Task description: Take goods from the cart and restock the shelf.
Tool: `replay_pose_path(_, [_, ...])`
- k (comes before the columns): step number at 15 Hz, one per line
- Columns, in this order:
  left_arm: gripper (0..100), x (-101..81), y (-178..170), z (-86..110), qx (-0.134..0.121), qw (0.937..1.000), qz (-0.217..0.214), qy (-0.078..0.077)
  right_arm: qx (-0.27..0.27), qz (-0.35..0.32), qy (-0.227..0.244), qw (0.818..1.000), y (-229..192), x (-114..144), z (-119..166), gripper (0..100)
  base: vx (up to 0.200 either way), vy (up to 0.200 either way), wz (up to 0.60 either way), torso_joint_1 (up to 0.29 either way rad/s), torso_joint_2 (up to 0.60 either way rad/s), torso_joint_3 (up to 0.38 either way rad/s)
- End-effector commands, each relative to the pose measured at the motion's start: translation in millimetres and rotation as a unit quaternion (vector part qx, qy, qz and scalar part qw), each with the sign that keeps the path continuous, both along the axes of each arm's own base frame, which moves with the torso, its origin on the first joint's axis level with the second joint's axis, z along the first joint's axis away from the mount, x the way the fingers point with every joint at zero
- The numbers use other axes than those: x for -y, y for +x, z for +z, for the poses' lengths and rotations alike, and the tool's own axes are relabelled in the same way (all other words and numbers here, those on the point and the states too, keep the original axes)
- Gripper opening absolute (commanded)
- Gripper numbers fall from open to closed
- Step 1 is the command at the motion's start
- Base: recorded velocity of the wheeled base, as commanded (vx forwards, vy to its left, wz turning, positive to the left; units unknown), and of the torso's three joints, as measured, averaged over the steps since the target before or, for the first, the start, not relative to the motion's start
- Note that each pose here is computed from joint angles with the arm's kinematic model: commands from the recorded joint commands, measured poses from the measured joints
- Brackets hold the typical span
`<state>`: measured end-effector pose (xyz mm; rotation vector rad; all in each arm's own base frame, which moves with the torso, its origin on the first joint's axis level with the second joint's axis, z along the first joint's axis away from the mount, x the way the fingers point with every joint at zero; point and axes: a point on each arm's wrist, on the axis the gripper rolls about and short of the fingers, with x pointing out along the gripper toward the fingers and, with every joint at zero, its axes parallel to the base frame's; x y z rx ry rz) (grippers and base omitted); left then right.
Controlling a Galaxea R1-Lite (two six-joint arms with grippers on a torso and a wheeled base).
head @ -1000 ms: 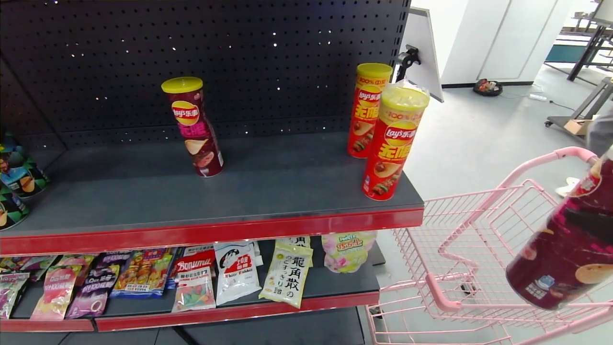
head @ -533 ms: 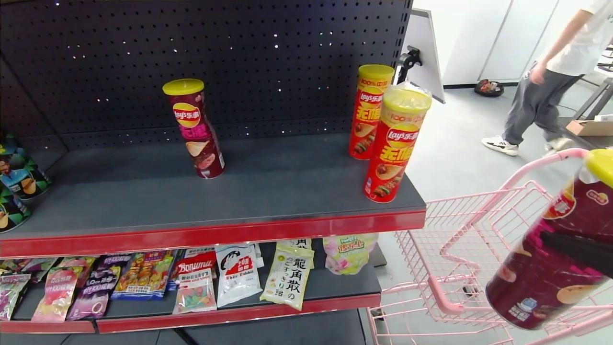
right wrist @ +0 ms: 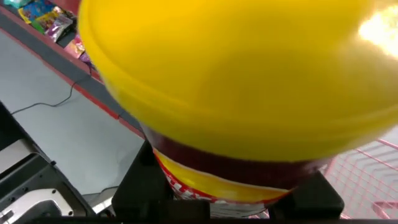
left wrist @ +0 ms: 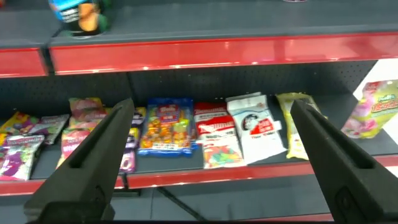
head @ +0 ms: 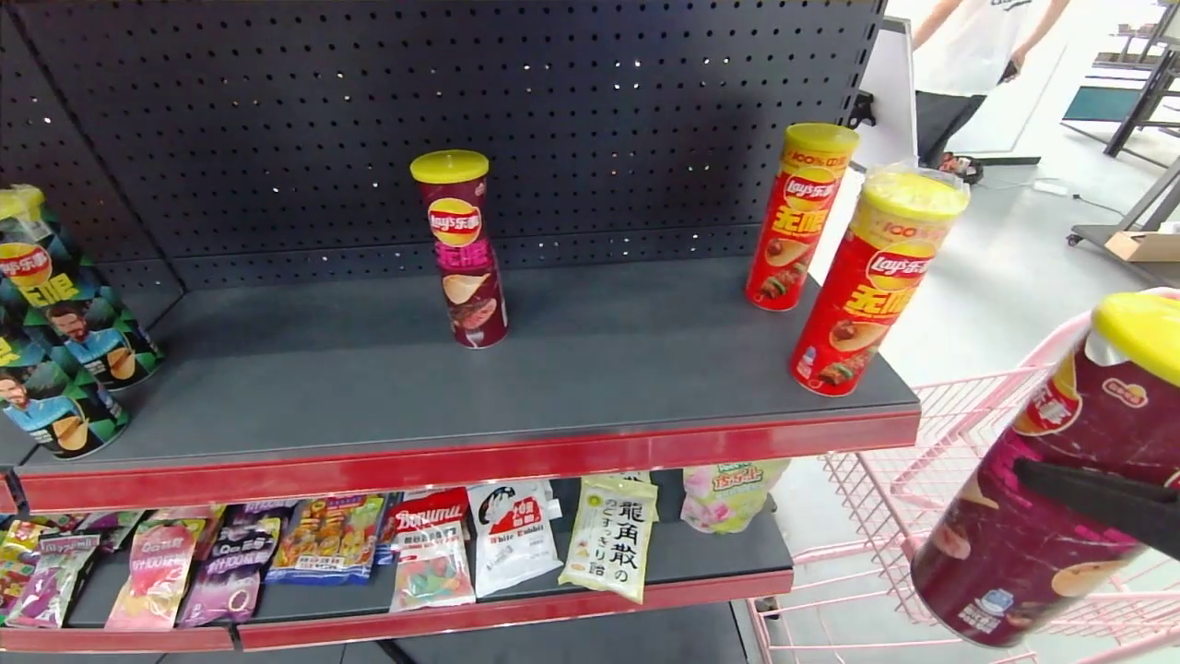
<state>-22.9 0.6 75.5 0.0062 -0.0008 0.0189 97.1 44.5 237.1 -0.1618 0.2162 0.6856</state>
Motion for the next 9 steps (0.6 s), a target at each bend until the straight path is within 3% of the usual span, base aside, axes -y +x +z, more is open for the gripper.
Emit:
replay_pose_path(1, [100, 0.0, 0.1, 0.0, 0.0, 1.0, 0.0, 0.0, -0.003, 0.024, -0.003, 1.0, 0.1, -5.7, -1.0, 0, 0.0, 0.2, 0.0, -0.007, 0.0, 0.002])
replay_pose_path(9, [100, 0.0, 0.1, 0.0, 0.0, 1.0, 0.0, 0.0, 0.017, 0.029, -0.013, 0.999, 12.5, -11.5, 2.4, 0, 0.0, 0.2, 0.0, 0.001, 0.0, 0.005])
